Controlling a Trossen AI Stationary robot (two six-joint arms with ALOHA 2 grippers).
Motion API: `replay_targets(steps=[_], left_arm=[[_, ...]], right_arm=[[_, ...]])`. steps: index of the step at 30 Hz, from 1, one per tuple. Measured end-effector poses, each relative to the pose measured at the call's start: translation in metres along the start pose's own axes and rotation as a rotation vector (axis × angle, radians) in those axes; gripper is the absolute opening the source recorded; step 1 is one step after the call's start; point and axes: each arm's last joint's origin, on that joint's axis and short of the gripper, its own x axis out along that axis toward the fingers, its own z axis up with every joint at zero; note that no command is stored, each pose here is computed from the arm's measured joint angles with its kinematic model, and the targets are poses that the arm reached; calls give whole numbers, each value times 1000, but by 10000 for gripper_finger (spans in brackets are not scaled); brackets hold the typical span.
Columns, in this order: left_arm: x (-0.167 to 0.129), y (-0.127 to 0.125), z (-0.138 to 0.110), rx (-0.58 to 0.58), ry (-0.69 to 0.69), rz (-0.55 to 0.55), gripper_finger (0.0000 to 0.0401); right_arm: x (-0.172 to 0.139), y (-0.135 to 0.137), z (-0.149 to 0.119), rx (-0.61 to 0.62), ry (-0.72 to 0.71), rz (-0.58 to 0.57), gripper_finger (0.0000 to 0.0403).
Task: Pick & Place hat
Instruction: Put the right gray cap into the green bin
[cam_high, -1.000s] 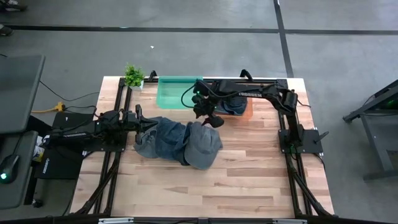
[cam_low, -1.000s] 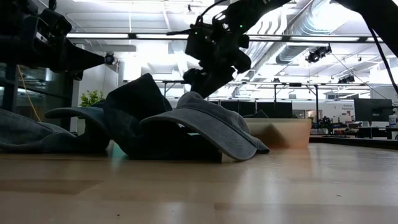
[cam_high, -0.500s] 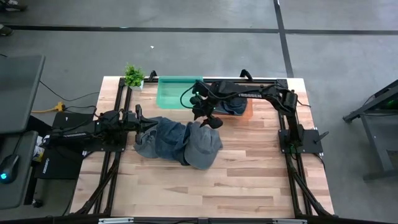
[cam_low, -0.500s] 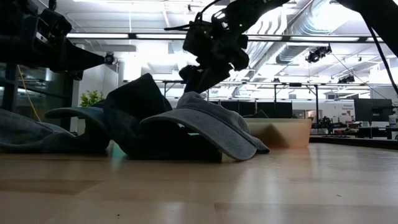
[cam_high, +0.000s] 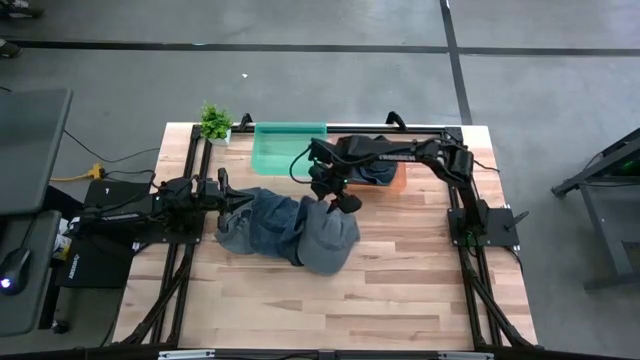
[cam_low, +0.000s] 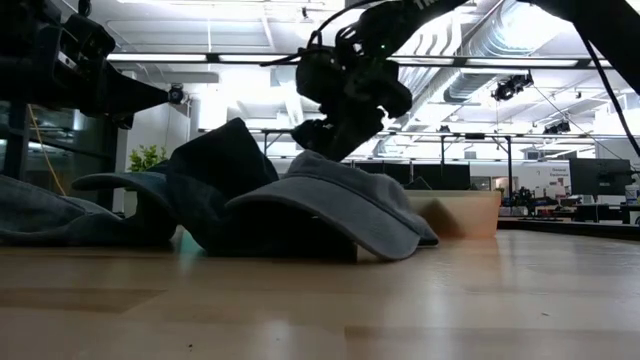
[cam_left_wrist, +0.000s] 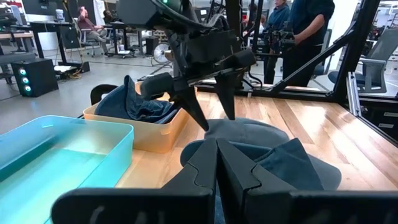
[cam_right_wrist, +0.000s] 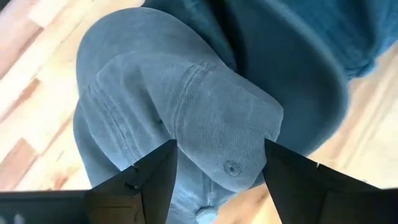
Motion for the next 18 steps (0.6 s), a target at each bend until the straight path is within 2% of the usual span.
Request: replay_targets(steps=[8, 18], left_arm=[[0, 0, 0, 0, 0, 0, 1], [0, 0, 0, 0, 0, 0, 1]], right_arm=[[0, 8, 2, 29, -2, 63, 193], [3, 17, 1, 74, 24, 128, 138]])
